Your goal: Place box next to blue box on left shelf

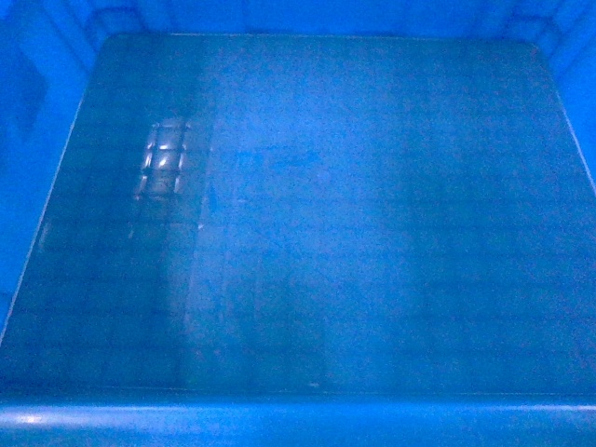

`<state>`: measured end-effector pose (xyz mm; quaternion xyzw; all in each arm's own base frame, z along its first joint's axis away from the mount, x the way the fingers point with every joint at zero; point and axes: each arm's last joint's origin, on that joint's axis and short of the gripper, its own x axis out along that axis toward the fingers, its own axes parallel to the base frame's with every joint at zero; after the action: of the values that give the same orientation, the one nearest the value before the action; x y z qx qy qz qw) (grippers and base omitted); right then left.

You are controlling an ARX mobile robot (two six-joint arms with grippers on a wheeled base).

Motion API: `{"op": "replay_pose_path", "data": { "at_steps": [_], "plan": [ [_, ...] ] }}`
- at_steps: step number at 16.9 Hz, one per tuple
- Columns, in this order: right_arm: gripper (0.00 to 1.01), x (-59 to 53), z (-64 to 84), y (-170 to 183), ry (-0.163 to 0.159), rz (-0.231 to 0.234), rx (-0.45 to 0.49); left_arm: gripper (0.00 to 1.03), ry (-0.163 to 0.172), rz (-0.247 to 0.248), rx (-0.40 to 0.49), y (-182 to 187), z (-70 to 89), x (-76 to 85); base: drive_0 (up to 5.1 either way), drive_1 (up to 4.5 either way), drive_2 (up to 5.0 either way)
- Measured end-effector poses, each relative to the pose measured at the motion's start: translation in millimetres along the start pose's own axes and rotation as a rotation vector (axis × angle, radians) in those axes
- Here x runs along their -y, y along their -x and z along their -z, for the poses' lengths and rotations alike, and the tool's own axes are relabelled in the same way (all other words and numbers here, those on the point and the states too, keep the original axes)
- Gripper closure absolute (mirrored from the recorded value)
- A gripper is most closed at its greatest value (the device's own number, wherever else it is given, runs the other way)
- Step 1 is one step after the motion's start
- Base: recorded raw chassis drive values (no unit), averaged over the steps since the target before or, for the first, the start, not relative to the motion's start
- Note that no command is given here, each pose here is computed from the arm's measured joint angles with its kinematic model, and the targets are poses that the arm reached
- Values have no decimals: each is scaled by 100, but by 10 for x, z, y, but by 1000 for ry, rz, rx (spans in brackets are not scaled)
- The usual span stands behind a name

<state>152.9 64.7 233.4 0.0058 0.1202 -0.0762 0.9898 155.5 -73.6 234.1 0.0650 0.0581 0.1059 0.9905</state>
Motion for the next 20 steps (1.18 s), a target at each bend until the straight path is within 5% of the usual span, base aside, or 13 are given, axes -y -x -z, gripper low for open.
{"op": "replay_pose_path", "data": {
  "at_steps": [20],
  "plan": [
    [88,1,2,0,1,1,-1,87,0,-1,0,0,0,0,-2,416,-421]
  ]
}}
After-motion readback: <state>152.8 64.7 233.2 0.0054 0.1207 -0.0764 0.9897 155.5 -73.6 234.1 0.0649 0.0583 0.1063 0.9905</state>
